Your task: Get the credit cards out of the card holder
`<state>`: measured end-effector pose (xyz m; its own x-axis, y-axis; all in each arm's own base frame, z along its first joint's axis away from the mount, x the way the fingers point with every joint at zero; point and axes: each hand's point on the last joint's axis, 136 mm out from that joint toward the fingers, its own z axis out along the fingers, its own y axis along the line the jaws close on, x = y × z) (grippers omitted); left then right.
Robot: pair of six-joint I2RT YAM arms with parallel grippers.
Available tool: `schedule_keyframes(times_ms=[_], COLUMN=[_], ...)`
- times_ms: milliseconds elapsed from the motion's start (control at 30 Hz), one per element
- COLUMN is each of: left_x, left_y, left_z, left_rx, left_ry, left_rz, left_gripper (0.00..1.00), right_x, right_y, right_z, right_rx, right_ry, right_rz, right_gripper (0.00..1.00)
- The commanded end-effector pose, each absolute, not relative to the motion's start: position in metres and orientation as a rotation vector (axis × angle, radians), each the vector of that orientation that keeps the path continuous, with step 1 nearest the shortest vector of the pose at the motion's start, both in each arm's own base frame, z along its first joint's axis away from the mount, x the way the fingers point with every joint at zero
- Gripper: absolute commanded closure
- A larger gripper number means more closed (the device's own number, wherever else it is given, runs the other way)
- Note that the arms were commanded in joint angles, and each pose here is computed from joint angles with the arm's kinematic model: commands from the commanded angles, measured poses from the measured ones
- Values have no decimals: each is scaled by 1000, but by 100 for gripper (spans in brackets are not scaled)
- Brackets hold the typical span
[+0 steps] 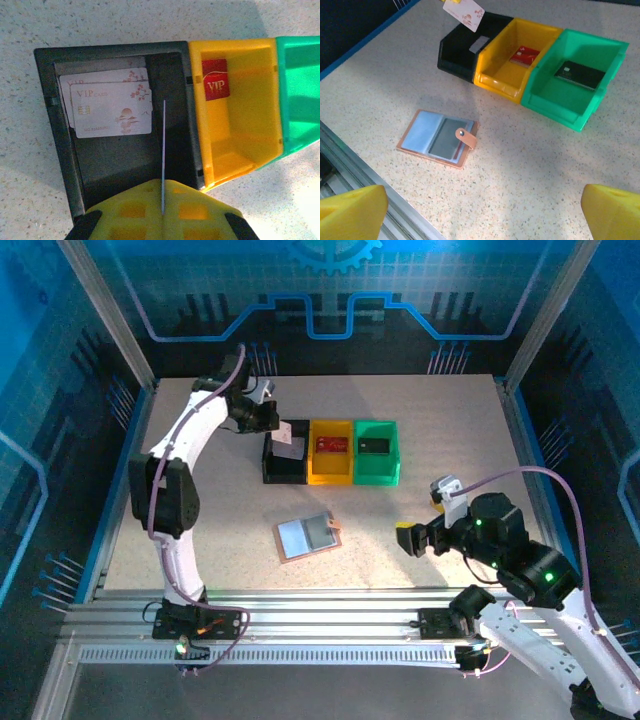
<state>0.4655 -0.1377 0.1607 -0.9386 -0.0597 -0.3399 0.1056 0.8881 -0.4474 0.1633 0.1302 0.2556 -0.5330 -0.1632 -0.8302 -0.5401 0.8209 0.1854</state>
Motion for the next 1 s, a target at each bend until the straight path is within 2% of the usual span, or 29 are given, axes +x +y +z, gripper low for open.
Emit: schedule_keyframes(times_ms=[0,300,967], left_x=[467,484,502], left_y=[-143,-147,-160], left_z=[151,120,91], left_rx=[45,5,39], left_ry=[2748,2808,2878], left_rz=[-708,-717,-699], left_gripper=[100,100,100], right_x=[164,163,162], right_y=[124,122,122], right_z=[247,242,242], right_rx=[-494,-475,-475], right_ry=[2127,2113,2098], right_rz=[505,512,513], right_gripper=[0,0,0])
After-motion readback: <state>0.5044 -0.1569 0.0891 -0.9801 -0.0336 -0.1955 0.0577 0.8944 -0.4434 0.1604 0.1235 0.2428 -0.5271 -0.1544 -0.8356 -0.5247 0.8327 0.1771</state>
